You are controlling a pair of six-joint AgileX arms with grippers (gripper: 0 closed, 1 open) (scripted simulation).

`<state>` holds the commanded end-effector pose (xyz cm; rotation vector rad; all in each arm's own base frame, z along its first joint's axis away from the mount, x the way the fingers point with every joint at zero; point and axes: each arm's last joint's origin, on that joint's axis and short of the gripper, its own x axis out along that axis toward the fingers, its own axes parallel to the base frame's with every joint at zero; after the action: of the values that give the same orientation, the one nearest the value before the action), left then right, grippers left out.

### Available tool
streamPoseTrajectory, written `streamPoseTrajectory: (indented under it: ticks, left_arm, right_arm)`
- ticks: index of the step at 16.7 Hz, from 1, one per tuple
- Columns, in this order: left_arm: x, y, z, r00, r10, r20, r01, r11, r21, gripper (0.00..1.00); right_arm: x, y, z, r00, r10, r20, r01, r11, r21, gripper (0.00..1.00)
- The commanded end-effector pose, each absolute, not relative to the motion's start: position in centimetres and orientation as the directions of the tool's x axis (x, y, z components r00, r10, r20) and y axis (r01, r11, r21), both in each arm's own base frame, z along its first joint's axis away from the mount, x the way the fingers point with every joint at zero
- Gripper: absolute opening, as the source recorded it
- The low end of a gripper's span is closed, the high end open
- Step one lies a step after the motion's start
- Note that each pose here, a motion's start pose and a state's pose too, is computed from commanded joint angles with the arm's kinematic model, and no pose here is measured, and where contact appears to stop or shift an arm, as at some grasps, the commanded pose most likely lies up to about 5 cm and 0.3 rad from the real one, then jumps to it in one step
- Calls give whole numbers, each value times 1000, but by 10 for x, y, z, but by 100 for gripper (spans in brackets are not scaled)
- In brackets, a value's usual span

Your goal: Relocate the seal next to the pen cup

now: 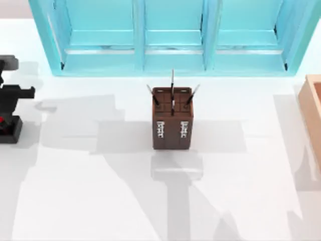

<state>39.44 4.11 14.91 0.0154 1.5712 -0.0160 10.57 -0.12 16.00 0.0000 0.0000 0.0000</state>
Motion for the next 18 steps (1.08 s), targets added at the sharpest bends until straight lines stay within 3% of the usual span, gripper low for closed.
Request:
streamPoseTrajectory:
  ticks: [8,15,18]
  left_arm:
    - [402,22,163,-8,-1,-1000,18,1000,-1,0]
    - [404,-74,263,-12,2,-1000,24,1000,1,0]
    - [393,-98,287,-2,0,-1000,24,1000,0,0]
  right_arm:
    - [106,-1,160,1000,0,0,0,1000,0,100]
    - [106,-1,160,1000,0,0,0,1000,0,100]
    - [106,-1,160,1000,0,0,0,1000,0,100]
